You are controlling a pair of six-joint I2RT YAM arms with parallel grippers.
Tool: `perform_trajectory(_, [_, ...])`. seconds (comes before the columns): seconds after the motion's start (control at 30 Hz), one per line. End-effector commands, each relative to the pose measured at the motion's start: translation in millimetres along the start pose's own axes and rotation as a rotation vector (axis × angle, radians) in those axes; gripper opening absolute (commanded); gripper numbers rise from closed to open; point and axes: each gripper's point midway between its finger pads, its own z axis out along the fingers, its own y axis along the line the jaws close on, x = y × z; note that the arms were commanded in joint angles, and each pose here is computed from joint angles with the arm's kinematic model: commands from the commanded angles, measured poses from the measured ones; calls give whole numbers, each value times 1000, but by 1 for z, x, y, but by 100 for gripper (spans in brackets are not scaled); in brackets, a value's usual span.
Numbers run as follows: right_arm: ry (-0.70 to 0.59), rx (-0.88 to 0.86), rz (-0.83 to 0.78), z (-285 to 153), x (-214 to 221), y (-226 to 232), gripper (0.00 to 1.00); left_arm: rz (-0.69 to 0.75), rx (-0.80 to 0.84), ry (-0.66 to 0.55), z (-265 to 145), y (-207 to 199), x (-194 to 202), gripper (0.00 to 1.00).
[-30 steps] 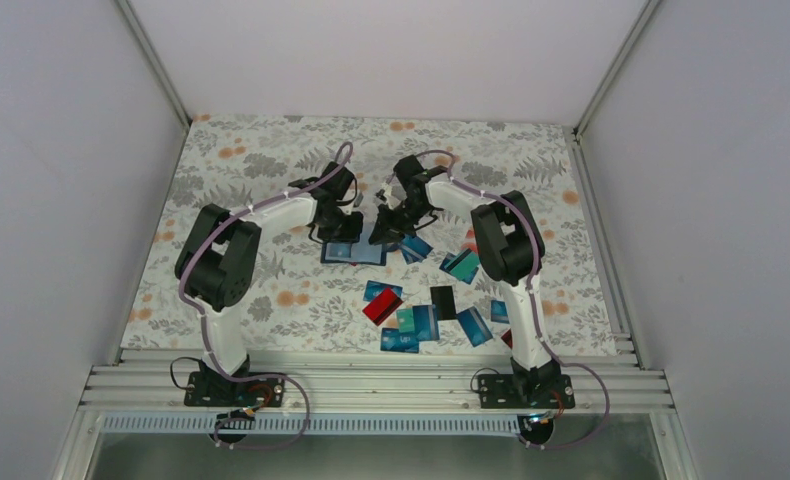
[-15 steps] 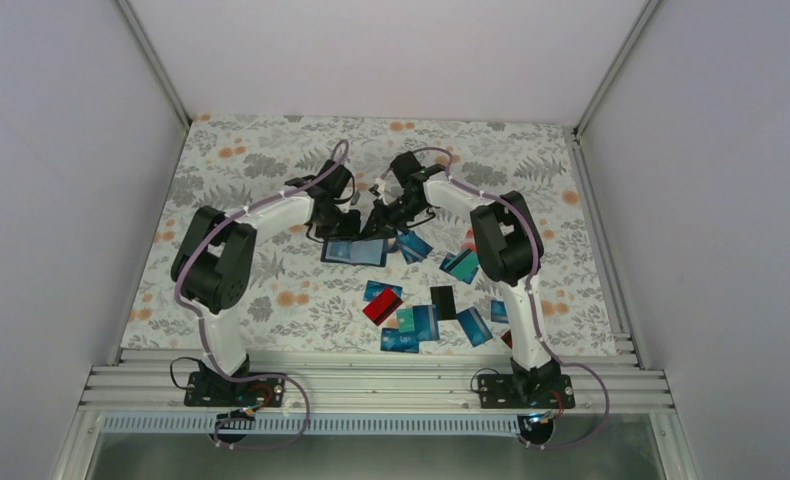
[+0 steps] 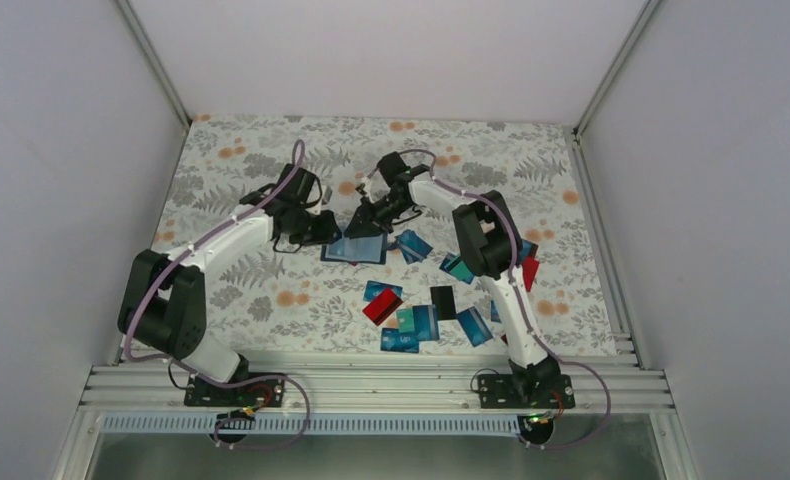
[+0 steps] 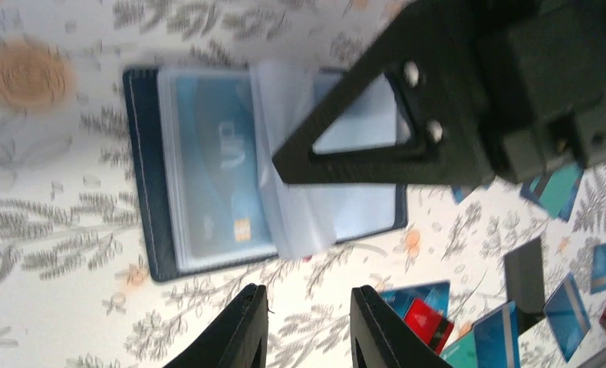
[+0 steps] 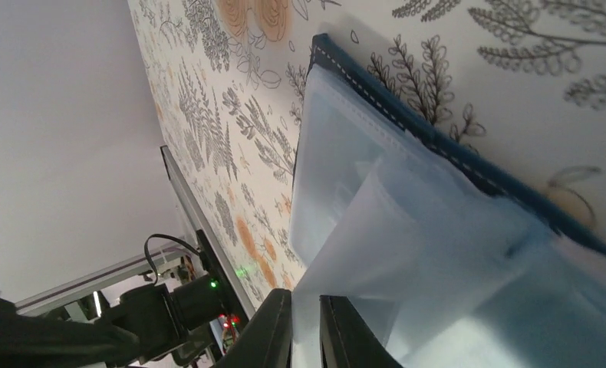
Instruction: Put the credit cards into the card holder
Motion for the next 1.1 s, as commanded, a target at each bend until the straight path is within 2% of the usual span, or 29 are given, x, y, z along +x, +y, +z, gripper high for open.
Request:
perform_trajectory(0.0, [42,-49,8,17,-1,13,12,0,24,2,-3,5,15,28])
perform_trajectory(0.13, [53,-68,4,24,-4,19,26,-9,38,0,-6,6,22,28])
perform_trajectory(0.53, [86,-212,-31,43,-19,60,38,54,109,-40,-21,-5,23,28])
perform_trajectory(0.7, [65,-271,-85,32,-32,83,42,71,176,-49,-22,-17,19,28])
perform_trajectory(0.8, [5,-263,-140,11,-47,97,42,101,214,-35,-18,-23,16,28])
perform_trajectory(0.9, [-95,-213,-163,-35,-61,97,42,117,233,-16,-8,-28,9,28])
perform_trajectory(1.07, [-283,-38,-124,-114,-66,58,42,136,210,43,20,-36,-16,28])
